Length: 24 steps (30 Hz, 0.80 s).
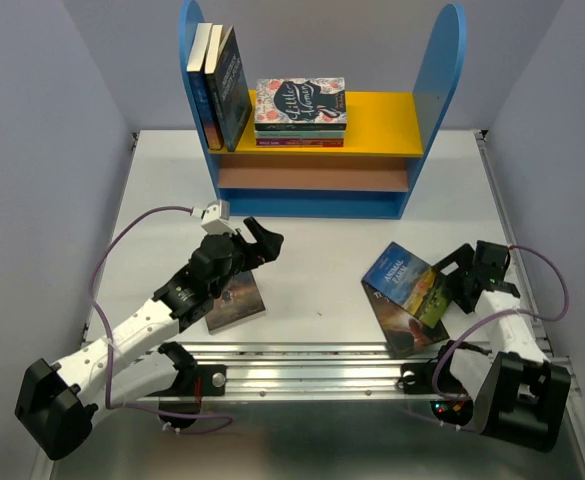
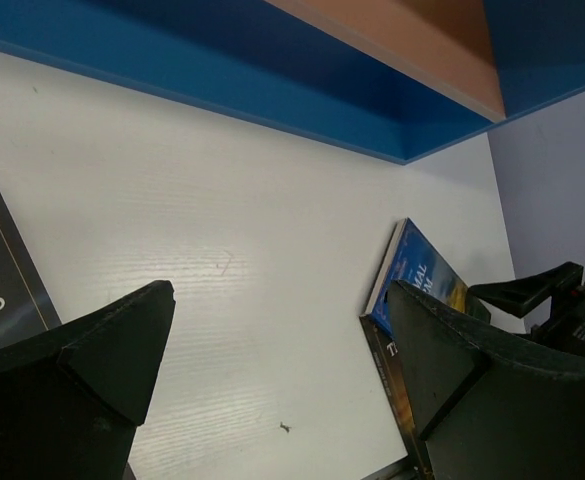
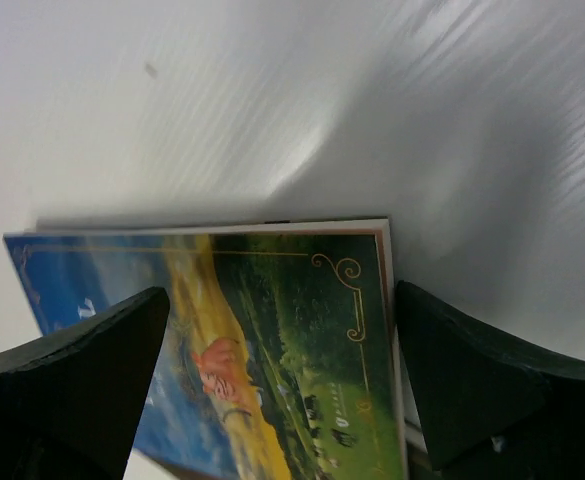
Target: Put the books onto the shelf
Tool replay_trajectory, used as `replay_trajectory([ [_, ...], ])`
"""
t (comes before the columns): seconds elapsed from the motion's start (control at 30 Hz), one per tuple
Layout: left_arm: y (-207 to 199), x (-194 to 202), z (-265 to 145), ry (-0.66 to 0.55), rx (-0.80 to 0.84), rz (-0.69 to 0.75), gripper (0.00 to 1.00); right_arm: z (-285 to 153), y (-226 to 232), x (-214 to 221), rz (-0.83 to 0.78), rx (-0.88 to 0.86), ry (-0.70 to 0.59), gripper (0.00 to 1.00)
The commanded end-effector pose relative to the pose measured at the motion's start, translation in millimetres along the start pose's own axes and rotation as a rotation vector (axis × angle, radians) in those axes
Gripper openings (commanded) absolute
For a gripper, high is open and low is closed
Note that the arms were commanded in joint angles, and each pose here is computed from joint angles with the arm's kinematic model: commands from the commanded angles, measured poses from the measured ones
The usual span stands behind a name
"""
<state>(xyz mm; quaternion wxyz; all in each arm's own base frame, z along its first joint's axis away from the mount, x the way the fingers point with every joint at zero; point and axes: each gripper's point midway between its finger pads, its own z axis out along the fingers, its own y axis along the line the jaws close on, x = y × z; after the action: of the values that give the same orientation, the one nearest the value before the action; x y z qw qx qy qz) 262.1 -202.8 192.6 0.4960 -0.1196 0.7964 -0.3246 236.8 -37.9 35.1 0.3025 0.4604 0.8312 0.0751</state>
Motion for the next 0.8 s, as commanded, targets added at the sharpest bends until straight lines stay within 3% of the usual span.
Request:
replay_trajectory([
  [0.0,0.1,-5.9,-2.1,-0.043,0.007,-0.009,0.99,-27.2,18.8,39.1,0.027,-0.152,0.172,1.0],
  [0.33,1.6,1.7,5.0,-0.019,0.002,-0.002,0.99,-50.2,26.5,116.1,-0.029,-0.212,0.411,1.0],
  [0.5,4.2,4.7,5.5,-0.011,-0.004,0.001,0.99,-59.3,62.9,133.3,-0.077,-0.325,0.433,1.0],
  [0.67,9.1,10.8,9.7,0.005,-0.024,0.0,0.99,-55.0,83.6,166.8,-0.213,-0.321,0.469,1.0],
  [0.77,7.4,16.7,15.6,0.031,-0.023,0.0,0.99,-57.3,106.8,170.0,-0.308,-0.324,0.416,1.0],
])
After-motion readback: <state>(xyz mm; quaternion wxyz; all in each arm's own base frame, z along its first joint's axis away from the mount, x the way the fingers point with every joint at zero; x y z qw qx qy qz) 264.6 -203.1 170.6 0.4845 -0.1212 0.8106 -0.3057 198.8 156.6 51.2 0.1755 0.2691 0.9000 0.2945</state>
